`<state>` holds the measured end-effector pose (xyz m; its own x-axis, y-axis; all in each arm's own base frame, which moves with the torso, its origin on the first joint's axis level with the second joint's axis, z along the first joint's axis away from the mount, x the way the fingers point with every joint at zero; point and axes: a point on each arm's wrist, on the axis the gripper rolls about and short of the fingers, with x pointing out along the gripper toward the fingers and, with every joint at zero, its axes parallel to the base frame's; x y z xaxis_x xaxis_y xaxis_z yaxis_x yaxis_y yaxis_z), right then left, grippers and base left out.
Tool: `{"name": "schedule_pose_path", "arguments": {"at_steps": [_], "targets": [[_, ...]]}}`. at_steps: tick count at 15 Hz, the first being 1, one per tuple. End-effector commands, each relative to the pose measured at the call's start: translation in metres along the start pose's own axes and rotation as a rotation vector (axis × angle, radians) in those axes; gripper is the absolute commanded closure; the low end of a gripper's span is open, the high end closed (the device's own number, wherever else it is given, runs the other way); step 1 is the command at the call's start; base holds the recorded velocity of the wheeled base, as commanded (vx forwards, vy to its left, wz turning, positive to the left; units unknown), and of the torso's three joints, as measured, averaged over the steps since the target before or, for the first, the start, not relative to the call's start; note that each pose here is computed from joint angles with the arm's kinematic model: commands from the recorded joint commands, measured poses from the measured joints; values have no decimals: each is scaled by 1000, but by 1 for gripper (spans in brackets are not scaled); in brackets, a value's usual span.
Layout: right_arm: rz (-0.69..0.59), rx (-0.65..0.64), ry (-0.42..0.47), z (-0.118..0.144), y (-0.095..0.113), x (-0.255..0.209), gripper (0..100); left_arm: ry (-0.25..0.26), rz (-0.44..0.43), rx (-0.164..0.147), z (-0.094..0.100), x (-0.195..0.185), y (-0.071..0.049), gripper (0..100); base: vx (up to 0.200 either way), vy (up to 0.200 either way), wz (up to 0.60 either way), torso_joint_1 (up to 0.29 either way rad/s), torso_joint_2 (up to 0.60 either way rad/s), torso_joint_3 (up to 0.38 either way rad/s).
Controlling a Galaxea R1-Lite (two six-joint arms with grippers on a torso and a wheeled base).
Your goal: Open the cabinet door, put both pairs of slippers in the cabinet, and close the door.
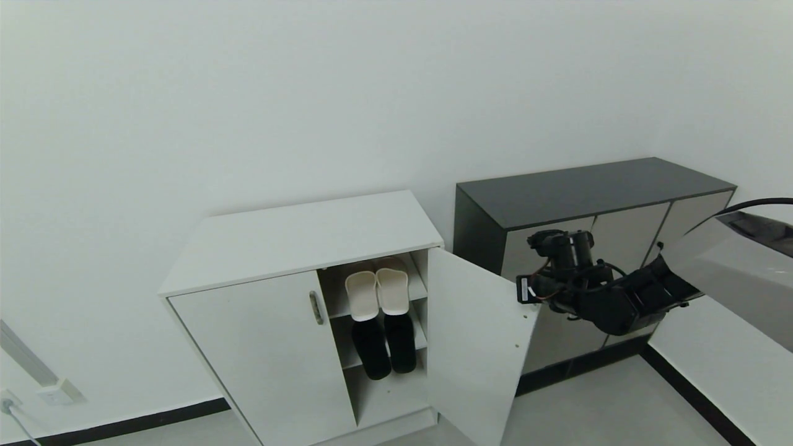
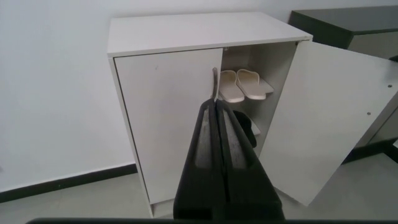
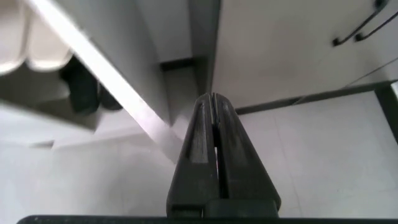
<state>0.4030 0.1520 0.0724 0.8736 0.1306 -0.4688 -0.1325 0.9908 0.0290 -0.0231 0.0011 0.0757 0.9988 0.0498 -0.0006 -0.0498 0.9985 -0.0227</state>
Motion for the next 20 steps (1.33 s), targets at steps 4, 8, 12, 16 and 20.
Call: {"name": "schedule_pose_path", "arguments": {"at_steps": [4,8,12,16,20], "targets": [[109,-32,4,-11,40,-45,100,1,1,0,0,0,0,100,0,0,0,0,0,0],[197,-31,14,-16,64,-70,100,1,1,0,0,0,0,100,0,0,0,0,0,0],[300,-47,2,-21,81,-107,100,1,1,0,0,0,0,100,0,0,0,0,0,0],[325,-83,-31,-27,83,-114,100,1,1,0,0,0,0,100,0,0,0,0,0,0],[325,-85,-25,-28,83,-114,100,1,1,0,0,0,0,100,0,0,150,-1,-2,2]]}}
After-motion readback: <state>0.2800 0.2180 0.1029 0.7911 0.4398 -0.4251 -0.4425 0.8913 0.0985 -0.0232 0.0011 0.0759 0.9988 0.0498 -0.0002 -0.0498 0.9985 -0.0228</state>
